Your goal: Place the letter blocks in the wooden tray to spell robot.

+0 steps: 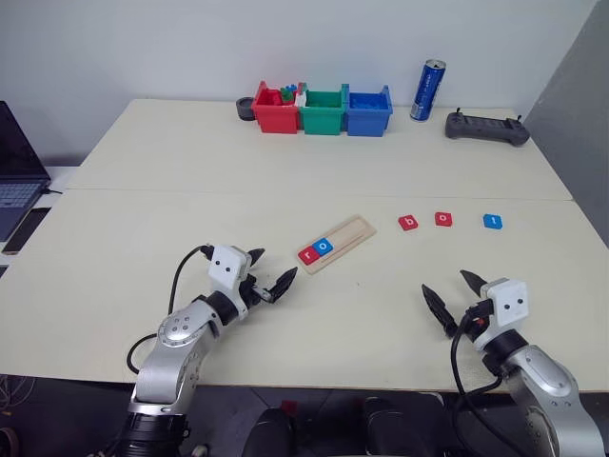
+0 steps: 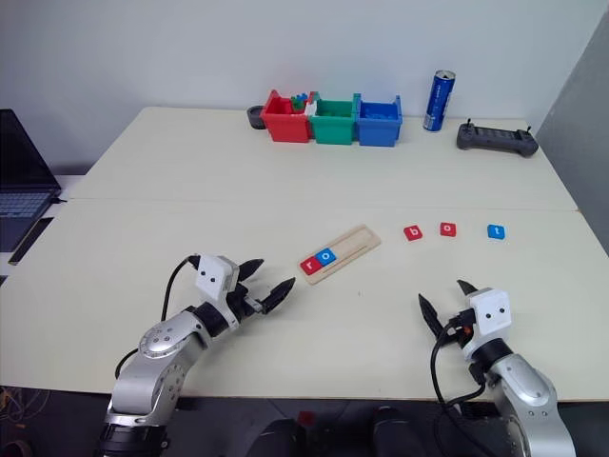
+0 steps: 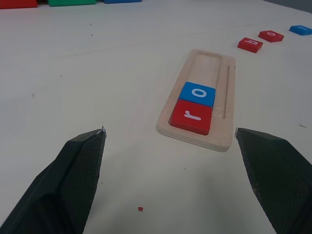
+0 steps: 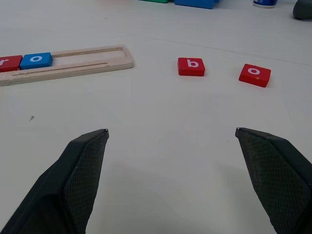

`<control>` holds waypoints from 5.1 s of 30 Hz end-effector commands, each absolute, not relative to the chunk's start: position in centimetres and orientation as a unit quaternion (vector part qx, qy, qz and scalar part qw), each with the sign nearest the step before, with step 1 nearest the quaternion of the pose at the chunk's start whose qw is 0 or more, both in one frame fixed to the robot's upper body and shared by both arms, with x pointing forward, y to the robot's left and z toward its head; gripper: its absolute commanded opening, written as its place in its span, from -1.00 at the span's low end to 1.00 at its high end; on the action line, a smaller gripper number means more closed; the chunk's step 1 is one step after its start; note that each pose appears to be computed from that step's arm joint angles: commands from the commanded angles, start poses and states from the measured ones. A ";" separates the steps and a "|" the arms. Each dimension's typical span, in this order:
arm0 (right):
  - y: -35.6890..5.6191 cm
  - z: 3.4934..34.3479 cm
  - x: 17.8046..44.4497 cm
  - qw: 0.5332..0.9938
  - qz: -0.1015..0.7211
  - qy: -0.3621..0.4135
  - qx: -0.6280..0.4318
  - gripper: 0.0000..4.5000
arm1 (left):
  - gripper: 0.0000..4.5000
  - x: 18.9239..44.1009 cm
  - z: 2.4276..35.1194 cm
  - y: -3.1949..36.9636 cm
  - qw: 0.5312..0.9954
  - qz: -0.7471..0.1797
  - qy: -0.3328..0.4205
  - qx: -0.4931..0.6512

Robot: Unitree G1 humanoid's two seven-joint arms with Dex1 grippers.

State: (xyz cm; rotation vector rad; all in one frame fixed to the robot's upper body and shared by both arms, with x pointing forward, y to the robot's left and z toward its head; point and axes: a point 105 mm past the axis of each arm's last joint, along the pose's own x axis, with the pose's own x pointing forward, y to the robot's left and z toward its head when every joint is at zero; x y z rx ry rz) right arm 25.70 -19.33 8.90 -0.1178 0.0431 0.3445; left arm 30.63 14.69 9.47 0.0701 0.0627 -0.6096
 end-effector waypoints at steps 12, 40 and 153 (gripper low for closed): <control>-19.2 9.4 25.7 0.982 0.178 0.005 -0.068 0.97 | 1.00 30.7 9.9 14.5 0.956 -0.286 0.020 0.066; -15.1 10.2 22.7 0.936 0.340 0.061 -0.071 0.97 | 1.00 34.8 8.0 9.6 0.923 -0.346 0.109 0.130; -19.6 12.6 17.9 0.920 0.326 0.124 -0.178 1.00 | 0.50 30.7 6.9 -0.2 0.651 -0.723 0.092 0.212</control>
